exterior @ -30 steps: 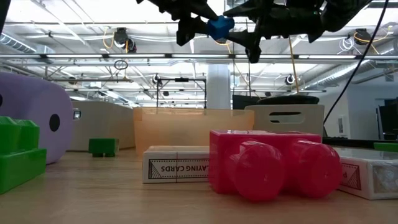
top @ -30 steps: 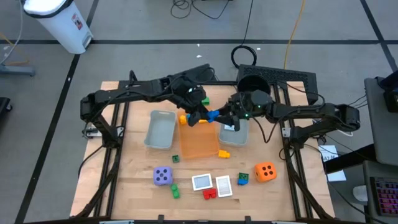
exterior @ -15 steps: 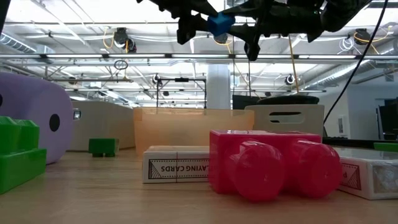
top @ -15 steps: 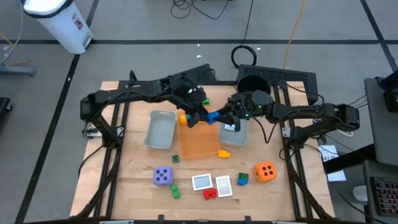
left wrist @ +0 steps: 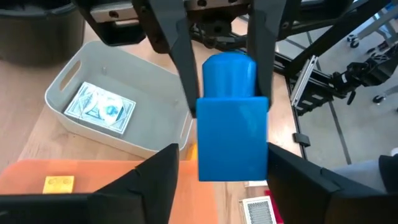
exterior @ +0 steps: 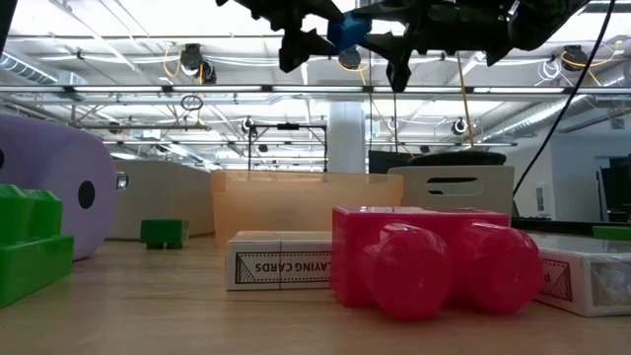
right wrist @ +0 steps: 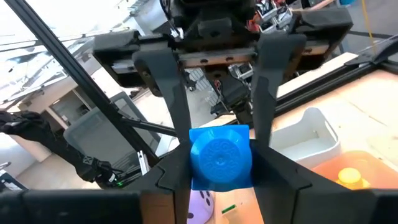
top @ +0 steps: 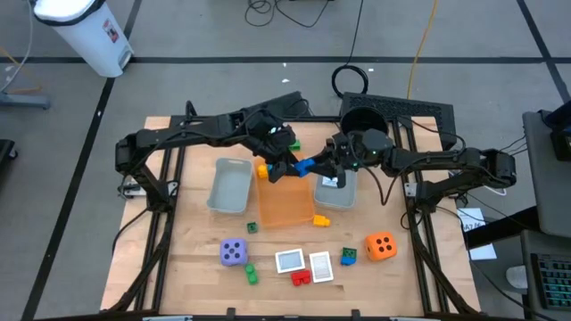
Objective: Pick & Place Toys
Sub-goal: Put the blue game piece block into the orange bin
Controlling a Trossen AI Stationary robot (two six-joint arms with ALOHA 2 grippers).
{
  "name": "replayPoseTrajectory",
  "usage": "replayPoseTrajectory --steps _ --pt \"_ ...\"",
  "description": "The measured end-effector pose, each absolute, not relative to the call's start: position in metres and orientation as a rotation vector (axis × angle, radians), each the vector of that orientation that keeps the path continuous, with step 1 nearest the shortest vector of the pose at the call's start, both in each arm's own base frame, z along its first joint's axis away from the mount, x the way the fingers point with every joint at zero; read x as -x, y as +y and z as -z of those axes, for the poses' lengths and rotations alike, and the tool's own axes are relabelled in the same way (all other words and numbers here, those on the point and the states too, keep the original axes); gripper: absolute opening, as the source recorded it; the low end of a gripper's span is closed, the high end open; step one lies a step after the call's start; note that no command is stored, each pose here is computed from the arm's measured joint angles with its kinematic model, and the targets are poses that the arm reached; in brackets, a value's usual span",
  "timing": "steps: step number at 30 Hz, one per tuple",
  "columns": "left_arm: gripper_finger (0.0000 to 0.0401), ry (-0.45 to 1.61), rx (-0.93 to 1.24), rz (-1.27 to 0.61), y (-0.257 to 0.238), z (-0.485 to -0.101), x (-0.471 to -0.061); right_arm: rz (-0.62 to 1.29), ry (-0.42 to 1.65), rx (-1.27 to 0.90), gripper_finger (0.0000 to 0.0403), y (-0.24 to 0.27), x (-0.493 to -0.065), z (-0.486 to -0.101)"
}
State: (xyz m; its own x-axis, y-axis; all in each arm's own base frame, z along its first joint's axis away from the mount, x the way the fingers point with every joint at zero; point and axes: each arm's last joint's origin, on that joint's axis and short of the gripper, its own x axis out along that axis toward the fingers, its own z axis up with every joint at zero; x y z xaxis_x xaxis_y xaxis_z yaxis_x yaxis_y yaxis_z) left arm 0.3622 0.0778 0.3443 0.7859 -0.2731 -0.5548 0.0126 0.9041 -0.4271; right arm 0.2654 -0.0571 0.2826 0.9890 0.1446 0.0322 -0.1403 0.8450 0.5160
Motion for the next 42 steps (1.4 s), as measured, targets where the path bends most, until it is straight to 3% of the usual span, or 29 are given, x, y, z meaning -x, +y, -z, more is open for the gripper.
replayPoseTrajectory --steps 12,24,42 --pt "0.0254 0.522 0.411 0.043 0.11 -0.397 -0.304 -0.134 0.069 -0.587 0.0125 -0.057 -0.266 -0.28" --pt "0.0255 0.029 0.196 0.025 0.104 -0.482 -0.244 -0.078 0.316 -0.496 0.0125 -0.066 -0.299 -0.293" --pt "0.0255 0.036 0.168 0.039 0.1 -0.485 -0.235 -0.124 0.713 -0.345 0.0125 -0.092 -0.405 -0.27"
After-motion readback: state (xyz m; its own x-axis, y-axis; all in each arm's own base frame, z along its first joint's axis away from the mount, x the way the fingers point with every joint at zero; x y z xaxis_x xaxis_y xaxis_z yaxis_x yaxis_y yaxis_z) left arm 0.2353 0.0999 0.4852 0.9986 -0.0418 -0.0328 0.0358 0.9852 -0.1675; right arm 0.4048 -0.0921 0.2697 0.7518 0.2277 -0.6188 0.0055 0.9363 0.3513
